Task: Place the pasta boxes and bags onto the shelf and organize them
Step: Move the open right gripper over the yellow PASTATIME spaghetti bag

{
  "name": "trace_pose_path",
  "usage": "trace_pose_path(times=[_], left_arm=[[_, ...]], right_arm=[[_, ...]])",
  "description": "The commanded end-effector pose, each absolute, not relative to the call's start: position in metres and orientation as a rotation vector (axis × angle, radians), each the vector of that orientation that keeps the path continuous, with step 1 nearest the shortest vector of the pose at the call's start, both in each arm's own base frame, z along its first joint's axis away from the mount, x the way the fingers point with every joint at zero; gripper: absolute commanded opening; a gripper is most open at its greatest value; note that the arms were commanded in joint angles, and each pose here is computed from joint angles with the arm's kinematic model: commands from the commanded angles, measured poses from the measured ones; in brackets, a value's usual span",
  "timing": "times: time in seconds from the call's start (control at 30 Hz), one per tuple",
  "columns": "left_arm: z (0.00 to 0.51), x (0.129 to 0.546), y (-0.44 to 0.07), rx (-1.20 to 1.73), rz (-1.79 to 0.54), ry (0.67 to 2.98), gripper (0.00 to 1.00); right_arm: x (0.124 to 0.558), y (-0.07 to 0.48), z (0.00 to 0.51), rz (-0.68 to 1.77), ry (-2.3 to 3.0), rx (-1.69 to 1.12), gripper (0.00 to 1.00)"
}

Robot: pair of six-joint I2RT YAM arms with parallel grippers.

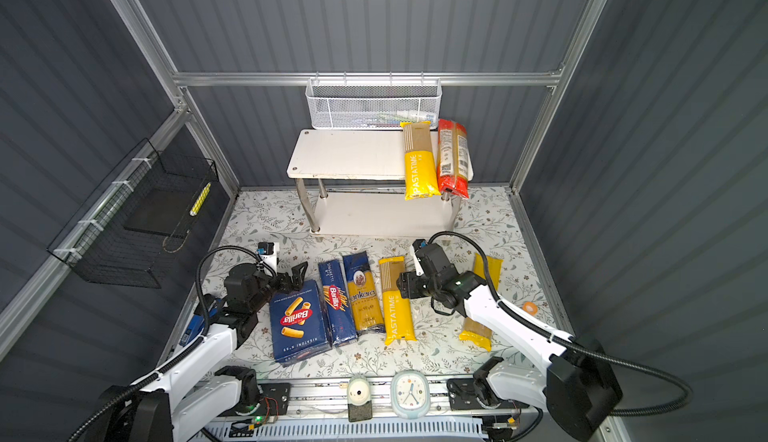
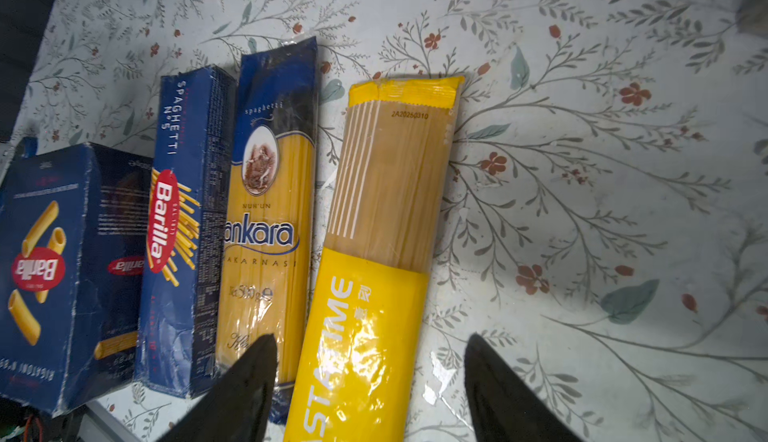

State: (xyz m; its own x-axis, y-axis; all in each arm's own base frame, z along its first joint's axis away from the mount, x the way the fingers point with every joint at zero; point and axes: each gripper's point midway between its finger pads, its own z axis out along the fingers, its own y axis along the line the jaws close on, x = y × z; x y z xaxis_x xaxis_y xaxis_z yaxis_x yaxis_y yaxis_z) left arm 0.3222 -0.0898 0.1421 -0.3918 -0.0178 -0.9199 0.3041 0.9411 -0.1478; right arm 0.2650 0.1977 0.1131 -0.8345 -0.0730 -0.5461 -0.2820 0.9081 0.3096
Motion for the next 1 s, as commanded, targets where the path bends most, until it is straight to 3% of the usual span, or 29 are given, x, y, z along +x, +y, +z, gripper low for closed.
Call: trace_pose_path(times=[0.0,0.33,0.97], left_arm=[[0.15,0.323,-0.089,0.195,-0.348,1.922,1.0],[0.152,0.32,-0.088,0.195,-0.349,1.906,1.0],[0.15,0.323,-0.091,0.208,-0.361,1.921,0.99]], right_arm=[[0.278,0.206,0.116,0.521,2.504,-0.219,0.75],[0.291,0.224,0.066,0.45,2.625,-0.214,0.8],[0.292,0.22,0.027,0.151,2.725,-0.306,0.94]])
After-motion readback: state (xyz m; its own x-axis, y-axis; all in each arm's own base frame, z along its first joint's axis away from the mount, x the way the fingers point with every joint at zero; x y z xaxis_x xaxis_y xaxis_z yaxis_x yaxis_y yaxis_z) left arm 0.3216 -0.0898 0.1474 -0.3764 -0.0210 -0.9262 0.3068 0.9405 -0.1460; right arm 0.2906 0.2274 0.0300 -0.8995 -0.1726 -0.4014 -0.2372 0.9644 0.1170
